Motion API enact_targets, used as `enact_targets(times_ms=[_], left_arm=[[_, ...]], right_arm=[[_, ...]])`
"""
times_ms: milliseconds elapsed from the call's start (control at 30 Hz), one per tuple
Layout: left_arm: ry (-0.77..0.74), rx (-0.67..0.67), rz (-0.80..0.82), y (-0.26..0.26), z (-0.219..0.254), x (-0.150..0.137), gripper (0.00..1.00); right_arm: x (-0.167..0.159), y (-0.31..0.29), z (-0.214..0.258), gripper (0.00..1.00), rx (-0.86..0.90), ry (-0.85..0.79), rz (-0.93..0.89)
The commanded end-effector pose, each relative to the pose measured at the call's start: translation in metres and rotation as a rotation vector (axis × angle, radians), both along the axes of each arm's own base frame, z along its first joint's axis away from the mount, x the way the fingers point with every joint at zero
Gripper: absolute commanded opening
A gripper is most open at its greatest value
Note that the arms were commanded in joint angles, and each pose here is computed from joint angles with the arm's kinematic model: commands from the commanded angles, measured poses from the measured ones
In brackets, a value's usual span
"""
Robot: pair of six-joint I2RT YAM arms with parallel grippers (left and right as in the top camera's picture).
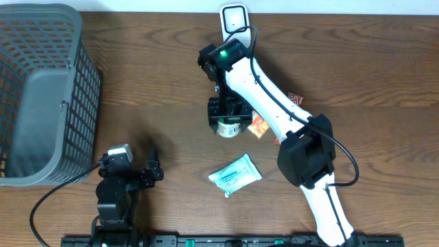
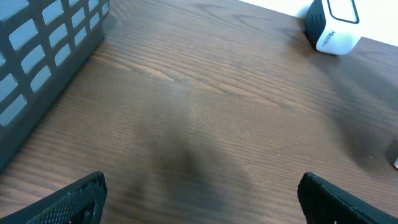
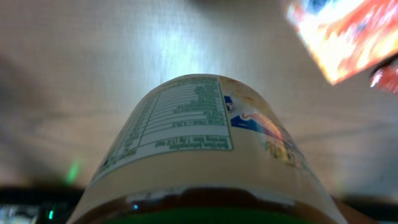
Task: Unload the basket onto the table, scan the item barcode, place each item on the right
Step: 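Reach right gripper to green-capped bottle and grasp it, then lift bottle with right gripper and hold it under scanner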
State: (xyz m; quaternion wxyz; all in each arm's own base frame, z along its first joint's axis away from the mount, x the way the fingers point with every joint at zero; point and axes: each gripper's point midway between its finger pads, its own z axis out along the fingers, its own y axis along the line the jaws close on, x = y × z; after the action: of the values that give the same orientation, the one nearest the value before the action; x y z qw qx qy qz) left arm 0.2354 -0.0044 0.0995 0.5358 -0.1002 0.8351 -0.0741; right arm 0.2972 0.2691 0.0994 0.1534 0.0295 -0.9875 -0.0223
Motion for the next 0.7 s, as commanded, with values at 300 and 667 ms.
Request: enact_targets(times_ms=[300,667], left_arm=[[0.033,-0.002,0.020,0.003,-0.014,-0.003,0.98],[0.033,-0.002,0.020,0.003,-0.014,-0.003,0.98]], right_arm=[[-0.027,0.039,0.022,0.52,0.261,0.167,-0.008],[0.010,0.021,0.015,0.44,0.146,-0.024,0.000]])
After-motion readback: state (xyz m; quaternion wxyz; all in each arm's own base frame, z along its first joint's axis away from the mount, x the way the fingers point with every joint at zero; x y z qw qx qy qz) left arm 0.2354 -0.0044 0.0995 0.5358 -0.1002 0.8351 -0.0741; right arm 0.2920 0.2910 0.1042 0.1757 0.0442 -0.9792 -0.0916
